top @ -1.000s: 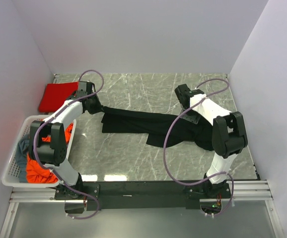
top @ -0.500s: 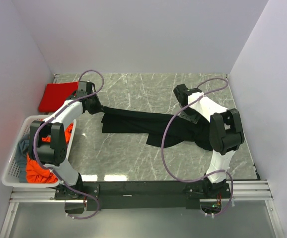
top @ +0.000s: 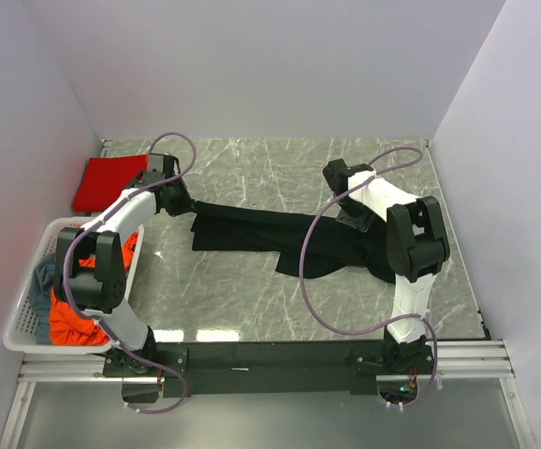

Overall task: Fold and stack the t-shirts
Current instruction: Flatten the tshirt out

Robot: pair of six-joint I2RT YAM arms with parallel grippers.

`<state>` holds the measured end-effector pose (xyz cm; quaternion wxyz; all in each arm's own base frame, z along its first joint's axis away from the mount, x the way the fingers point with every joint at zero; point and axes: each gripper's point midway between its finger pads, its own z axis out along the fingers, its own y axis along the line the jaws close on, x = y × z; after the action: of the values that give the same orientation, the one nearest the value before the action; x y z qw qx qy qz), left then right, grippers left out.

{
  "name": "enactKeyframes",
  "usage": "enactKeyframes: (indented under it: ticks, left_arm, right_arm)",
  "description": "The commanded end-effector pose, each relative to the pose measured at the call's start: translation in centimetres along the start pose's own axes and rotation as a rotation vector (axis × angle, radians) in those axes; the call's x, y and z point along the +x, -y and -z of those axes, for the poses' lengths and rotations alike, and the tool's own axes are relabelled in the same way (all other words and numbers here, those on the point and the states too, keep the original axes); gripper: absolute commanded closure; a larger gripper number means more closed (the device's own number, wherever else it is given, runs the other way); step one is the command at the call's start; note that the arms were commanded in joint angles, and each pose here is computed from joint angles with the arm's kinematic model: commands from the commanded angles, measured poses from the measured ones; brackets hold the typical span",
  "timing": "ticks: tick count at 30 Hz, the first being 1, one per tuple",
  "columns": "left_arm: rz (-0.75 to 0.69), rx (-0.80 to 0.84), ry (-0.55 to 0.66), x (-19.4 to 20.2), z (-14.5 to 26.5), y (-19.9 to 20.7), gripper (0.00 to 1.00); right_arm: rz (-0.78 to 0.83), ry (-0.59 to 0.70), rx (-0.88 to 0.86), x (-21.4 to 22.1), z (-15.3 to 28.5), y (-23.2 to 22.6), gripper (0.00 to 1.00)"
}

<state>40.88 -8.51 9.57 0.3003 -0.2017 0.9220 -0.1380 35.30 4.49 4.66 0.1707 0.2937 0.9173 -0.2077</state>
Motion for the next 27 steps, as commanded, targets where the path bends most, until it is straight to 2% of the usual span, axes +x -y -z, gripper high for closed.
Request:
enactKeyframes:
  ticks: [1, 11, 22, 27]
  left_arm:
    - [-0.026, 0.012, 0.038, -1.5, 0.5, 0.8, 0.99]
    - [-0.025, 0.005, 0.038, -1.5, 0.4, 0.7, 0.99]
    - [-0.026, 0.003, 0.038, -1.5, 0.4, 0.7, 0.99]
    - [-0.027, 0.008, 0.035, -1.5, 0.4, 0.8, 0.99]
  right_arm:
    - [-0.028, 0.034, 0.053, -0.6, 0.0, 1.7, 0.43]
    - [-0.042, 0.043, 0.079, -0.9, 0.0, 5.1, 0.63]
    - [-0.085, 0.051, 0.017, -1.3, 1.0, 6.3, 0.66]
    - [-0.149, 0.012, -0.129, -0.6, 0.9, 5.0, 0.64]
